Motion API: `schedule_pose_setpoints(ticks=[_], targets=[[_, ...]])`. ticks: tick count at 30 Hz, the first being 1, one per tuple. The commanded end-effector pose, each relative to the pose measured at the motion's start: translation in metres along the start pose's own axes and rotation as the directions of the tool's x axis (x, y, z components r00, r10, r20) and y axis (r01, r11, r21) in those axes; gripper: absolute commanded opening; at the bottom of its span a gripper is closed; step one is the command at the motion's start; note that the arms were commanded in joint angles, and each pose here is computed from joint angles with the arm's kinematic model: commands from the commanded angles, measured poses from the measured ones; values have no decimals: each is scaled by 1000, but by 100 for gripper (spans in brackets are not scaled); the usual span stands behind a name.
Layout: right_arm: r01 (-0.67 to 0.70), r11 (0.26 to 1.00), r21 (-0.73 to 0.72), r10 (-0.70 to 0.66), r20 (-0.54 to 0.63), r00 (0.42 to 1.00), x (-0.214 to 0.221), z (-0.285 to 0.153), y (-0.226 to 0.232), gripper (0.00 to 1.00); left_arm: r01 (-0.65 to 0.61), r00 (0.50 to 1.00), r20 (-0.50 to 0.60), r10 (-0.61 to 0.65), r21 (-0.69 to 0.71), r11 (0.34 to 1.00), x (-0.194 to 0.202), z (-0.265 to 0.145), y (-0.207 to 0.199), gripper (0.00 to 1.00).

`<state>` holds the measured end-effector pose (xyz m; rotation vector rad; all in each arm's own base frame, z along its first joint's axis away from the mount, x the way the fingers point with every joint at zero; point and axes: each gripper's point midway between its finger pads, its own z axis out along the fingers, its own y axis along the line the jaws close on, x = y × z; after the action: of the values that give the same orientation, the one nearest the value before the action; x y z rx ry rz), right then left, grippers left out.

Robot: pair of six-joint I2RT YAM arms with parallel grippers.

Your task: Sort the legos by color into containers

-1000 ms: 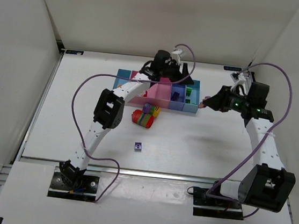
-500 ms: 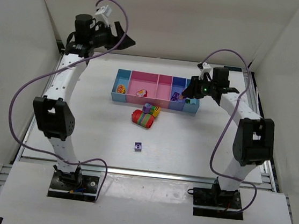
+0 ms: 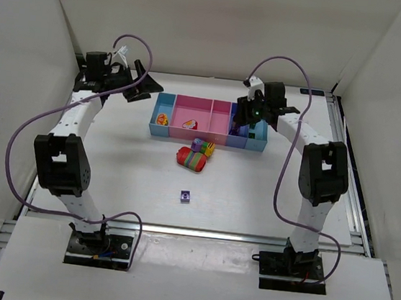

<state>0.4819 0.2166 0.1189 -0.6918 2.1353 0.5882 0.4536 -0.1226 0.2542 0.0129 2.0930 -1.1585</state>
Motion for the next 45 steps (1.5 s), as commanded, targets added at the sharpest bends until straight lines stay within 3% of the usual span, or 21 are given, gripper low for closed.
schedule_pose_setpoints(ticks=[1, 5, 8, 10, 12, 14, 17, 20, 24, 26, 31, 35, 39, 45], targets=[[83, 996, 44, -85, 36, 996, -16, -2, 1, 55, 9, 998, 64, -12, 37, 999, -14, -30, -29, 99], [165, 986, 12, -165, 140, 976, -44, -40, 23, 58, 11, 995, 95, -15, 50, 999, -21, -41, -25, 100], [224, 974, -43, -213, 178, 961, -42, -67, 45, 59, 12, 993, 119, -14, 21, 1000, -24, -47, -20, 100], [307, 930, -204, -255, 243, 936, -43, -101, 88, 57, -5, 995, 104, 1, 47, 999, -18, -49, -21, 99], [418, 818, -394, -312, 306, 899, -29, -139, 139, 58, -37, 994, 101, 31, 49, 998, -14, -52, -22, 99], [540, 689, -484, -400, 368, 840, -15, -157, 177, 60, -39, 995, 91, 36, 42, 998, -10, -55, -21, 99], [545, 520, -658, -441, 339, 831, 34, -172, 230, 60, -54, 995, 90, 51, 22, 998, -5, -59, -17, 100], [515, 434, -739, -501, 277, 820, 75, -161, 260, 61, -70, 993, 97, 69, 1, 998, -4, -62, -14, 99], [563, 446, -696, -625, 209, 753, 109, -116, 261, 64, -105, 990, 94, 108, -44, 994, -4, -69, -9, 99], [578, 478, -662, -632, 197, 749, 114, -95, 258, 66, -118, 988, 87, 124, -68, 991, -3, -72, -3, 99], [632, 464, -621, -729, 138, 671, 144, -65, 266, 67, -90, 991, 90, 100, -116, 989, 5, -80, 15, 99], [638, 468, -611, -751, 105, 652, 153, -55, 269, 69, -83, 991, 88, 96, -141, 986, 13, -83, 26, 100], [622, 467, -629, -755, 83, 651, 153, -50, 272, 81, -78, 992, 84, 92, -149, 986, 17, -84, 33, 99], [585, 465, -665, -747, 59, 662, 157, -46, 277, 82, -71, 991, 100, 87, -156, 985, 11, -89, 41, 99]])
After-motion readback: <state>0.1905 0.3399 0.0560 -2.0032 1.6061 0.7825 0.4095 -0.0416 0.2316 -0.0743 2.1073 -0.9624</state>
